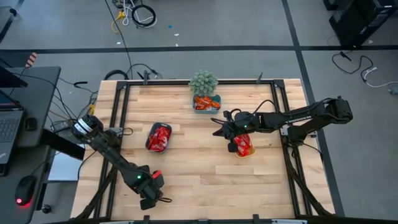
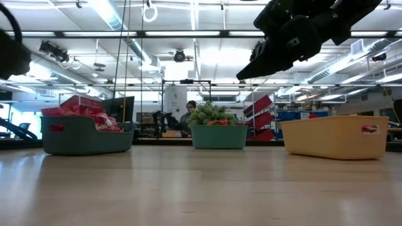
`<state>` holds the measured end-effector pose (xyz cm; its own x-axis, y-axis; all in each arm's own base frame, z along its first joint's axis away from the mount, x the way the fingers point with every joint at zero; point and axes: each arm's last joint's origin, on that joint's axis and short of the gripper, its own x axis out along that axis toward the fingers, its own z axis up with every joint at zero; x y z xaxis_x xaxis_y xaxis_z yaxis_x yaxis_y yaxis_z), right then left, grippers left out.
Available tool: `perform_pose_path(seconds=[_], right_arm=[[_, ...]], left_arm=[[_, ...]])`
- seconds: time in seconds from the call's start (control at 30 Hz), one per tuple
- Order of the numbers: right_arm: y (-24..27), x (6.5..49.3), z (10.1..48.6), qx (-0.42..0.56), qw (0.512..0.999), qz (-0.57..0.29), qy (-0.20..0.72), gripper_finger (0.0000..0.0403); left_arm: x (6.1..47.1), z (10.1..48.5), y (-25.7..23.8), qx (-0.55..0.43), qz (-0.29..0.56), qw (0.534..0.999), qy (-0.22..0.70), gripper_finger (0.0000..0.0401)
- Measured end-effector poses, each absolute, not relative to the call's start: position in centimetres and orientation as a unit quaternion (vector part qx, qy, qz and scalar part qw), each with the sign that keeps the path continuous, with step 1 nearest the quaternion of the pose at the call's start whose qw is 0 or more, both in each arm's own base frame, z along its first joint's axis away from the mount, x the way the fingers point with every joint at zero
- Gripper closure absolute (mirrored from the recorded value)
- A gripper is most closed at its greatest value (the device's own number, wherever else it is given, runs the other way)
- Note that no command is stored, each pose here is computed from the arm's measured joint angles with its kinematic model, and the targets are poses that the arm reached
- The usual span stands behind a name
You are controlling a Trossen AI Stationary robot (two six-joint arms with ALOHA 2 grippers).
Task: Sort candy
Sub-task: Put the red chocolate into the yellow bin
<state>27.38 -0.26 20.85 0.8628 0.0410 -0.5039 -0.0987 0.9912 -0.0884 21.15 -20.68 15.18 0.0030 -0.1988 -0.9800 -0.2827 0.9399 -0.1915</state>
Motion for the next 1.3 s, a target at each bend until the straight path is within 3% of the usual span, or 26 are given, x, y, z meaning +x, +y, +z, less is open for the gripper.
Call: perform_pose_path(seconds=[0.1, 0.43, 0.7, 0.87, 1.13, 1.3], right_arm=[[-0.3, 27.4, 20.8, -0.056, 0.964, 0.036, 0.259, 0.0403], [-0.4, 25.6, 22.4, -0.064, 0.96, 0.001, 0.271, 0.0403], [-0.5, 21.8, 24.5, -0.051, 0.949, -0.08, 0.302, 0.0403], [-0.7, 19.3, 24.1, -0.028, 0.94, -0.139, 0.311, 0.0403], [-1.6, 16.3, 19.2, 0.068, 0.897, -0.277, 0.337, 0.0403], [-1.7, 14.9, 16.9, 0.115, 0.86, -0.314, 0.385, 0.0403]], left_arm=[[21.4, 15.4, -20.7, -0.171, 0.029, 0.69, 0.702, 0.0384], [26.1, 18.4, -17.6, -0.133, 0.049, 0.786, 0.601, 0.0397], [33.4, 21.0, -10.7, -0.098, 0.054, 0.91, 0.399, 0.0399], [36.7, 23.5, -6.0, -0.074, 0.046, 0.964, 0.251, 0.04], [39.6, 23.5, -2.3, -0.054, 0.017, 0.991, 0.125, 0.0401], [40.9, 22.6, -2.2, -0.048, 0.006, 0.992, 0.12, 0.0401]])
